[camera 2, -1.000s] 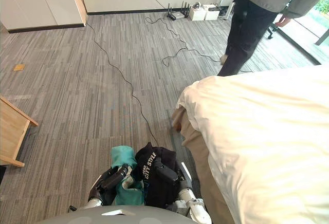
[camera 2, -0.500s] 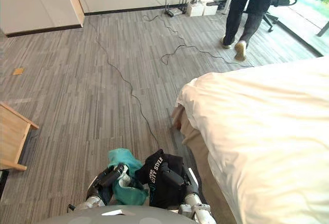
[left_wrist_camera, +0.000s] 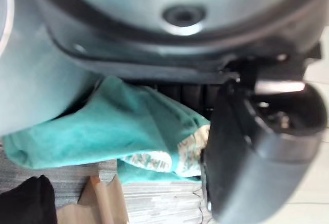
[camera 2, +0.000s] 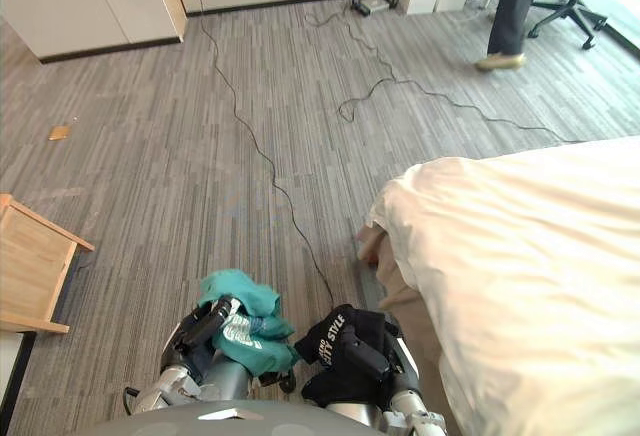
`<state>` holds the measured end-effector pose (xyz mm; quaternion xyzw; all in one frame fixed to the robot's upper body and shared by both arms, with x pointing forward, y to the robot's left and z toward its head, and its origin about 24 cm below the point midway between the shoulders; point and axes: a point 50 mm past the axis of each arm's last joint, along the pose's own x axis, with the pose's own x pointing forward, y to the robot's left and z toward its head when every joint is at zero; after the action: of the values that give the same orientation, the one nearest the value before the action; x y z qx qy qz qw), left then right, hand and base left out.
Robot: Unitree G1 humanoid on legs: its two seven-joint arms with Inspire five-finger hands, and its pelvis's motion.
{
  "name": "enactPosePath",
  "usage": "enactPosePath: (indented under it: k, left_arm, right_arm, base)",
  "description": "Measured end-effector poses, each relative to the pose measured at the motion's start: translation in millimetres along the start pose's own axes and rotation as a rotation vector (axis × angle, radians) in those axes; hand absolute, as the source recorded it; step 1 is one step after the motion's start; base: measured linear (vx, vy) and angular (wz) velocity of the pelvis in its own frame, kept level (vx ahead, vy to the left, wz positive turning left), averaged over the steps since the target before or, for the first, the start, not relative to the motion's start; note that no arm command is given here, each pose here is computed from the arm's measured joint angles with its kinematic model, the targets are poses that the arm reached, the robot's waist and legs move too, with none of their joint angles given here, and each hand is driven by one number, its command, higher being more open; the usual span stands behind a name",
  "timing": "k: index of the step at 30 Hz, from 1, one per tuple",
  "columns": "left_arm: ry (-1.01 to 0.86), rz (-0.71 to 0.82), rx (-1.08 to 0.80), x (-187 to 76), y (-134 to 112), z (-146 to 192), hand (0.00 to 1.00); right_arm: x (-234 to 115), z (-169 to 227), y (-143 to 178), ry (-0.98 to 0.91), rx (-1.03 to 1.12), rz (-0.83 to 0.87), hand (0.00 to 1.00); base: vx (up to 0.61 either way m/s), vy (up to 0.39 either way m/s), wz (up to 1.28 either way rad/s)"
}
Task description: Tidy up the quilt and then pick up the clothes from the bed and put them into the laundry hamper
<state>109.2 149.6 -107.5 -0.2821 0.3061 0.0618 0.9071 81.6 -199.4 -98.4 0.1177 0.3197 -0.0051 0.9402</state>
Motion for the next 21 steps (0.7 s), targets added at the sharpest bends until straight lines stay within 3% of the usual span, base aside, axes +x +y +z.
enactPosePath:
  k: [10, 18, 21]
  left_arm:
    - [0.128, 0.027, 0.079, -4, 3, -19, 0.0]
    - [0.177, 0.084, 0.062, -3, 14, -20, 0.0]
    - [0.17, 0.059, 0.007, 1, 6, -20, 0.0]
  right_arm:
    - [17, 23, 35, -0.092, 0.028, 0.137, 0.0]
    - [20, 35, 29, -0.136, 0.112, 0.191, 0.0]
    - [26, 44, 20, -0.143, 0.118, 0.165, 0.0]
  base:
    - [0.49, 0.085, 0.39]
    - [0.53, -0.266, 1.24]
    - [0.5, -0.342, 0.73]
